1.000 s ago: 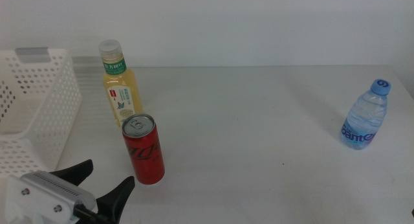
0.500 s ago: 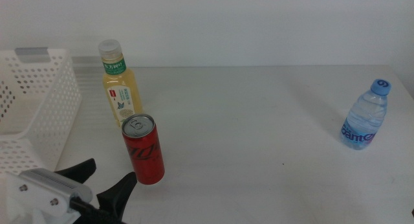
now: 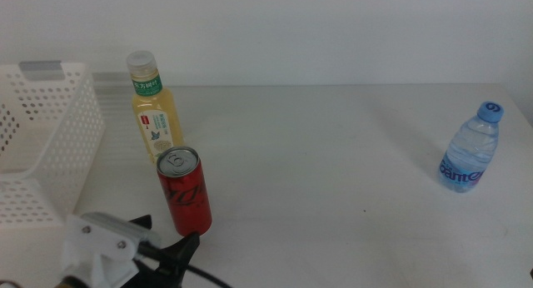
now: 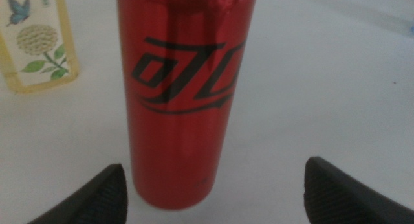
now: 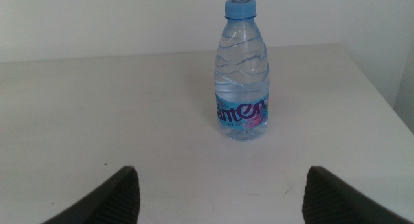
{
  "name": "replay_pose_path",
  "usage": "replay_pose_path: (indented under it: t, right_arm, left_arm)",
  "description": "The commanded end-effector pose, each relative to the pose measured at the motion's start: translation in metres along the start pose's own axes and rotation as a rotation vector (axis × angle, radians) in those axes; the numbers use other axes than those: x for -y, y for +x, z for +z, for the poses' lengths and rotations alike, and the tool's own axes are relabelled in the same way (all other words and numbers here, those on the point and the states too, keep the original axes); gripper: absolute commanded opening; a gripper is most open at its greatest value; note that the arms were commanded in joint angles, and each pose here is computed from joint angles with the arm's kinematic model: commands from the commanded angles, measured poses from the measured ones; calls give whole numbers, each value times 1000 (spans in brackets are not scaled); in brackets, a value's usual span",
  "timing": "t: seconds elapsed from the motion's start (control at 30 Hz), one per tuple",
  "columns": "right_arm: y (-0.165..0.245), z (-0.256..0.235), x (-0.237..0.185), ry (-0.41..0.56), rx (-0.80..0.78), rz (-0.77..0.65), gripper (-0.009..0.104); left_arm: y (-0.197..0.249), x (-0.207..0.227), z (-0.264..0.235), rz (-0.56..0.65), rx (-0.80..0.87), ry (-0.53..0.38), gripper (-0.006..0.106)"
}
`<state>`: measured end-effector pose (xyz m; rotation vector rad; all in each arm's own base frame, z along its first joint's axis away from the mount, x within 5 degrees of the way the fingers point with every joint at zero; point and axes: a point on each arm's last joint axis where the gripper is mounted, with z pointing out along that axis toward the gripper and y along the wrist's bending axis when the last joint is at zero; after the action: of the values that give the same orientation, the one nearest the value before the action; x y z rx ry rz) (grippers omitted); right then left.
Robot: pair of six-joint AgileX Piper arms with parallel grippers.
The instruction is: Use arms to grab the bottles and put them into the dustbin to the left of the table.
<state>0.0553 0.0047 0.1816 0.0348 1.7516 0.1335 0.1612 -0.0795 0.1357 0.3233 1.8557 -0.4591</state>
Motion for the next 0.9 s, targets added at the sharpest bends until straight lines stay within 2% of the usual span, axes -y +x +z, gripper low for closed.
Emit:
replay_pose_path:
  t: [0.0, 0.87]
  right_arm:
    - [-10, -3, 0, 4, 107, -19, 66]
    - [-10, -3, 0, 4, 107, -19, 66]
  left_arm:
    - [-24, 4, 6, -12, 212, 43, 90]
    - [-39, -6, 70, 3, 265, -19, 90]
